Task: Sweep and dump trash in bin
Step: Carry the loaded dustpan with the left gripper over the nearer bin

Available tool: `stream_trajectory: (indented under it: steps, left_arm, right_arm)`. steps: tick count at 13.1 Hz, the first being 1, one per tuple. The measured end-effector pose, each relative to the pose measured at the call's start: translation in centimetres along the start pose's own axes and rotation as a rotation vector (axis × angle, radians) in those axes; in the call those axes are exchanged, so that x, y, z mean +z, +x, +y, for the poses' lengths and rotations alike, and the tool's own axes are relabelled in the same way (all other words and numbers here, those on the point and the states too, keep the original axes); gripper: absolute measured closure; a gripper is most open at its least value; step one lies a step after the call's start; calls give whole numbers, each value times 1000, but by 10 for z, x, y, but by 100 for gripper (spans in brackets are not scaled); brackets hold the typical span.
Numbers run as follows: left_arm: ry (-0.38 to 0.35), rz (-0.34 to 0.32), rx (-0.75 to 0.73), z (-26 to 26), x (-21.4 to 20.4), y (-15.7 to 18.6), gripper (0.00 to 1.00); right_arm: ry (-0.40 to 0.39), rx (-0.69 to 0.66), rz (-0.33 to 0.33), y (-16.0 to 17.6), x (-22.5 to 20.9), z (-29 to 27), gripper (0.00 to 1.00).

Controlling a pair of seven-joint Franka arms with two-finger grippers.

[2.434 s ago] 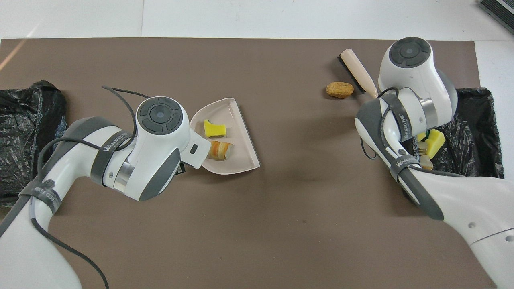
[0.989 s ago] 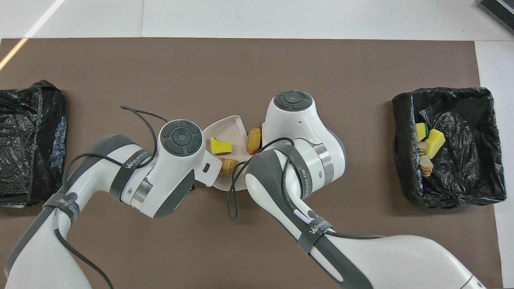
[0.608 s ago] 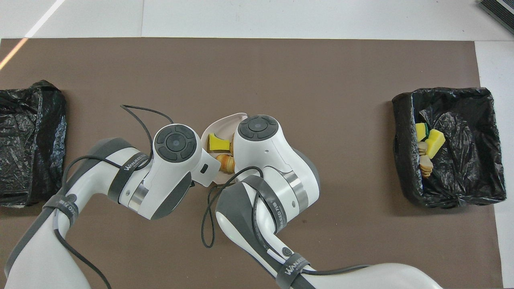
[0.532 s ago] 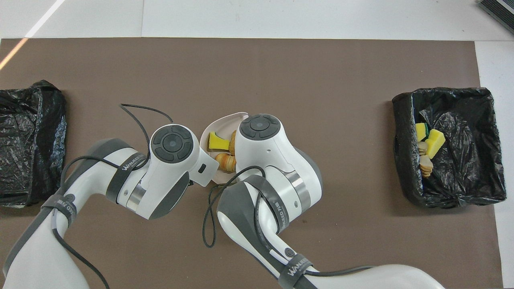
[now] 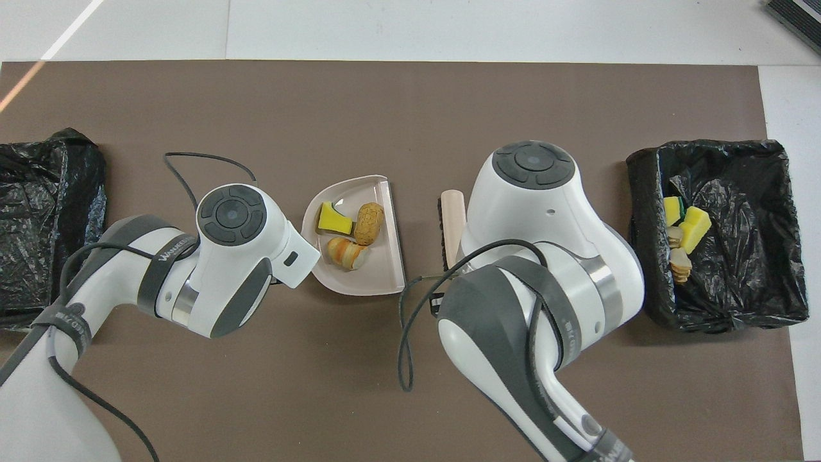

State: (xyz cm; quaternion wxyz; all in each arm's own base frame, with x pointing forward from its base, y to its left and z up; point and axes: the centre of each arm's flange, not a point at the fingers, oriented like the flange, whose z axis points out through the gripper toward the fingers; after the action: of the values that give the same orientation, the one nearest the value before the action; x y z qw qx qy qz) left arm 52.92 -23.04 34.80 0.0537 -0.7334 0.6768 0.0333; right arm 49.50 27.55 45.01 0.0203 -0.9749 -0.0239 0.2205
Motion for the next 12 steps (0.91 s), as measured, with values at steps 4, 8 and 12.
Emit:
stream_trajectory:
  steps: [4,8,12]
  left_arm:
    - [-34,19,-8,-15,-29,-24,68]
    - [-51,65,-32,-43,-71,-77,68]
    - [-44,77,-13,-74,-90,-166,68]
  right_arm:
    - [12,3,31,11,72,98,74]
    - [-116,96,28,-14,86,124,74]
    - [-128,168,26,-32,91,144,74]
